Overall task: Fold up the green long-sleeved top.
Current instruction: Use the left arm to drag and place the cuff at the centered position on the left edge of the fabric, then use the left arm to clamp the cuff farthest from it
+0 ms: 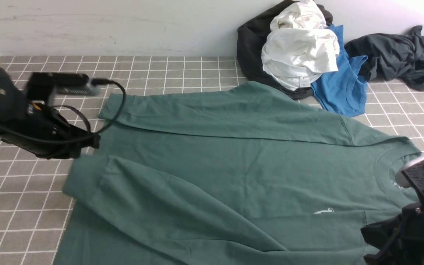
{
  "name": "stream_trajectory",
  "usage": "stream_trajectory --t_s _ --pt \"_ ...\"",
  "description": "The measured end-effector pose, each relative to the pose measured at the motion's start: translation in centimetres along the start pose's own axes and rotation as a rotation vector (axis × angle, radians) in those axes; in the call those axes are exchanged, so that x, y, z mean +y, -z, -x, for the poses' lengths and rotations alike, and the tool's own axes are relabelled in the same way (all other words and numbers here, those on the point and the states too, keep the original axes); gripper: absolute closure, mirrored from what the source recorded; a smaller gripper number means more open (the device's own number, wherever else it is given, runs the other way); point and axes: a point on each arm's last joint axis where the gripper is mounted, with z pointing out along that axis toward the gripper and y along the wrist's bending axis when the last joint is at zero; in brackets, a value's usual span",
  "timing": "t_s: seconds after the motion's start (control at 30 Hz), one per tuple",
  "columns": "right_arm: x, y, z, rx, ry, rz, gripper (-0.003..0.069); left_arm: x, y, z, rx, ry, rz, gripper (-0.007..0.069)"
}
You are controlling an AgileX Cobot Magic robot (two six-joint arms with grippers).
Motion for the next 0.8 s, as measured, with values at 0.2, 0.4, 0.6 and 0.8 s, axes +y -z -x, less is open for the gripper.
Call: stream_trajectory --t_s 0.2,0.4,0.6,0.8 --pt "0.0 0.0 0.0 -0.001 -0.008 0.004 0.0669 -0.1 -1.5 4.1 0.030 0.016 -0.019 0.0288" --pt "0.0 0.0 0.0 -0.001 -0.009 0.004 0.0669 -0.2 -1.7 5.7 0.097 0.007 -0.035 0.0195" --pt "0.0 0.0 0.1 -0.009 -0.009 0.001 0.0664 0.3 -6.0 3.7 0.265 -0.018 -0.039 0.0188" --pt "0.0 0.0 0.2 -0.016 -0.009 -0.001 0.0661 0.2 -7.5 2.7 0.340 -0.053 -0.053 0.0215"
